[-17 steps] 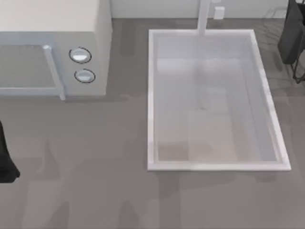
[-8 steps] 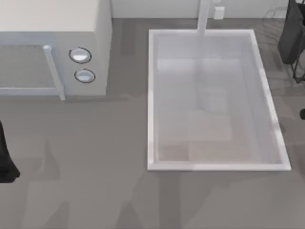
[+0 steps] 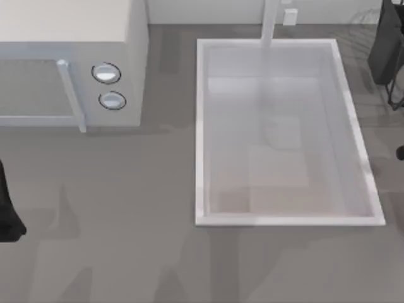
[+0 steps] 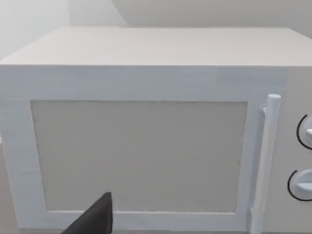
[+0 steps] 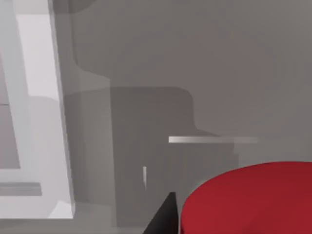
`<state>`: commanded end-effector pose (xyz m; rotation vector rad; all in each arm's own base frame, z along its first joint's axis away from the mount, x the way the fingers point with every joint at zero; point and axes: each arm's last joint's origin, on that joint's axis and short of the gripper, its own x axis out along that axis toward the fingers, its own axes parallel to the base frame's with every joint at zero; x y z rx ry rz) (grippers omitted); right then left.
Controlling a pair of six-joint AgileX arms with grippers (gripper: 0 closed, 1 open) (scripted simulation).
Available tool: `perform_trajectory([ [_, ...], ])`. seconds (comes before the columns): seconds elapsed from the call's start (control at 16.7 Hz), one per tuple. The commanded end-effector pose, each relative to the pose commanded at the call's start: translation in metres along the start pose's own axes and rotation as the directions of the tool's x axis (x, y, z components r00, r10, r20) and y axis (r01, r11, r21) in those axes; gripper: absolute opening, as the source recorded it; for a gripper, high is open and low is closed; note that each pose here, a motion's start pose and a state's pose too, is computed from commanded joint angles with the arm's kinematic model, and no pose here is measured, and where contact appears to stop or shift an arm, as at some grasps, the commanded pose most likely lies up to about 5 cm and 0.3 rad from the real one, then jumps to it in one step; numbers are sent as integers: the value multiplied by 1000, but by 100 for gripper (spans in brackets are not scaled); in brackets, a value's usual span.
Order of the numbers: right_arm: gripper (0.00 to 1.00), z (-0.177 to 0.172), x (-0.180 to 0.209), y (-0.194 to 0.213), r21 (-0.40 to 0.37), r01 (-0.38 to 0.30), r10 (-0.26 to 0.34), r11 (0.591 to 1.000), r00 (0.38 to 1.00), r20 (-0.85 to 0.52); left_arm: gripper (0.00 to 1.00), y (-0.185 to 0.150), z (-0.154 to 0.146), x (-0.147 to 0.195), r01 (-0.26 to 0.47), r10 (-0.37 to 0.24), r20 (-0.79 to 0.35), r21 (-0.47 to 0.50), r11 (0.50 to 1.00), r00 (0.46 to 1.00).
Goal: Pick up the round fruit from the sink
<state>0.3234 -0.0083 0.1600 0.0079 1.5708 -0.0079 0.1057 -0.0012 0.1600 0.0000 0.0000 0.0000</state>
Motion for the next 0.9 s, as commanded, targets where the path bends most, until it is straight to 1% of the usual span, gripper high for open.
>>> perform_trajectory([
  [0.54,98,0,0,0,0,0,0,1000,1000,0,100,0,0,0,0,0,0,0,1000,1000],
  [0.6,100,0,0,0,0,0,0,1000,1000,0,100,0,0,0,0,0,0,0,1000,1000],
  [0.9,100,0,0,0,0,0,0,1000,1000,0,100,0,0,0,0,0,0,0,1000,1000],
])
